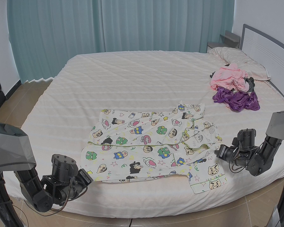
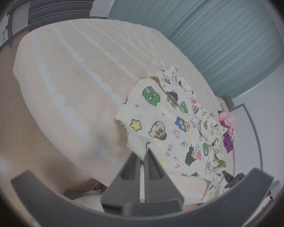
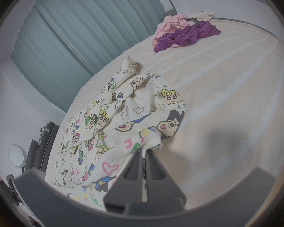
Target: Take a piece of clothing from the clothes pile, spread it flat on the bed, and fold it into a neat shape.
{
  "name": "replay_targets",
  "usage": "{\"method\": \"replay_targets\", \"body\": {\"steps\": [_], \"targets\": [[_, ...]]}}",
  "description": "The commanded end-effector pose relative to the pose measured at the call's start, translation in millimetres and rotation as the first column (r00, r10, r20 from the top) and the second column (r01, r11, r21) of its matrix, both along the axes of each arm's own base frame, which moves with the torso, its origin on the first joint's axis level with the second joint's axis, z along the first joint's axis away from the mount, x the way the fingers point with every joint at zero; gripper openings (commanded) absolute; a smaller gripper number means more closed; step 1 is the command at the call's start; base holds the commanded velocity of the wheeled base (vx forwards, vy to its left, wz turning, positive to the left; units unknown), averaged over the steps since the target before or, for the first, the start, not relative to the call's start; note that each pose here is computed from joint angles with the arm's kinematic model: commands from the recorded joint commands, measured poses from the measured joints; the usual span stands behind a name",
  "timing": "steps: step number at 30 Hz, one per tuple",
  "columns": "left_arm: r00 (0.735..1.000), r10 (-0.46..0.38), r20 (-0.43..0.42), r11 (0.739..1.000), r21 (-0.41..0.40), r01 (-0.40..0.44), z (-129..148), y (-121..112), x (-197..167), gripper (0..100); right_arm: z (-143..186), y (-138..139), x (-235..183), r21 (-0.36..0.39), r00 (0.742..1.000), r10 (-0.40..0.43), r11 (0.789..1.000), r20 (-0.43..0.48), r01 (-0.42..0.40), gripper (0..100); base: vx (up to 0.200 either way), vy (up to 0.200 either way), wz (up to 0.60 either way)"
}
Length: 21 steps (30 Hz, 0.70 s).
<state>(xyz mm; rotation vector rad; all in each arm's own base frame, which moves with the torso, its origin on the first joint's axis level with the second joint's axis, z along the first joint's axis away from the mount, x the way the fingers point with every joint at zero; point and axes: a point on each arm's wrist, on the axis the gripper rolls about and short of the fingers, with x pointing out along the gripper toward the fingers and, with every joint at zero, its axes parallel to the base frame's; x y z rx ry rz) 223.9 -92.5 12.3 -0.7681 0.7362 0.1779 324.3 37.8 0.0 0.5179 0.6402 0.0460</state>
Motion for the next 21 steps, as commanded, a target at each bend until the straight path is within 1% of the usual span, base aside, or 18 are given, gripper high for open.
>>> {"method": "replay_targets", "body": {"steps": [1,2,3,4,6,9,10,11,13,16,19,21], "targets": [[1.0,0.017,-0.007,1.0,0.003,-0.017,-7.1,2.4,4.0,0,-11.1,-1.0,4.1,-0.001,1.0,-0.007,1.0,-0.021,0.007,0,0.0,0.0,0.0],[1.0,0.017,-0.007,1.0,0.003,-0.017,-7.1,2.4,4.0,0,-11.1,-1.0,4.1,-0.001,1.0,-0.007,1.0,-0.021,0.007,0,0.0,0.0,0.0],[1.0,0.017,-0.015,1.0,0.006,-0.016,-12.1,1.4,6.5,0,-18.7,-1.0,3.7,-0.005,0.999,-0.006,1.0,-0.044,0.006,0,0.0,0.0,0.0],[1.0,0.016,-0.018,1.0,0.009,-0.015,-14.1,0.9,7.8,0,-21.1,-1.5,3.7,-0.005,0.999,-0.009,1.0,-0.05,0.009,100,0.0,0.0,0.0],[1.0,0.016,-0.021,1.0,0.01,-0.015,-15.8,0.5,8.7,0,-22.2,-3.7,2.8,-0.007,0.998,-0.014,1.0,-0.056,0.014,100,0.0,0.0,0.0],[1.0,0.016,-0.018,1.0,0.009,-0.015,-15.6,0.4,8.9,0,-19.9,-21.9,1.6,-0.015,0.996,-0.063,0.998,-0.056,0.063,100,0.0,0.0,0.0],[1.0,0.016,-0.018,1.0,0.009,-0.015,-15.6,0.4,8.9,0,-19.9,-21.9,1.6,-0.015,0.996,-0.063,0.998,-0.056,0.063,100,0.0,0.0,0.0],[1.0,0.017,-0.018,1.0,0.008,-0.016,-15.9,0.2,9.2,0,-16.1,-33.4,-1.0,-0.017,0.994,-0.095,0.995,-0.05,0.094,100,0.0,0.0,0.0],[1.0,0.014,-0.018,1.0,0.005,-0.014,-15.7,0.0,9.6,0,-11.3,-44.5,-7.5,-0.022,0.992,-0.119,0.993,-0.05,0.118,100,0.0,0.0,0.0],[1.0,0.014,-0.02,1.0,0.004,-0.014,-15.9,0.1,9.2,0,-3.6,-52.8,-15.8,-0.017,0.991,-0.126,0.992,-0.043,0.125,100,0.0,0.0,0.0],[1.0,0.014,-0.023,1.0,0.003,-0.014,-16.2,0.4,8.5,0,6.6,-61.9,-23.4,-0.011,0.988,-0.152,0.988,-0.028,0.151,100,0.0,0.0,0.0],[1.0,0.01,-0.025,1.0,0.003,-0.01,-16.3,0.2,8.0,0,8.2,-66.3,-29.4,-0.01,0.986,-0.166,0.986,-0.035,0.166,100,0.0,0.0,0.0]]}}
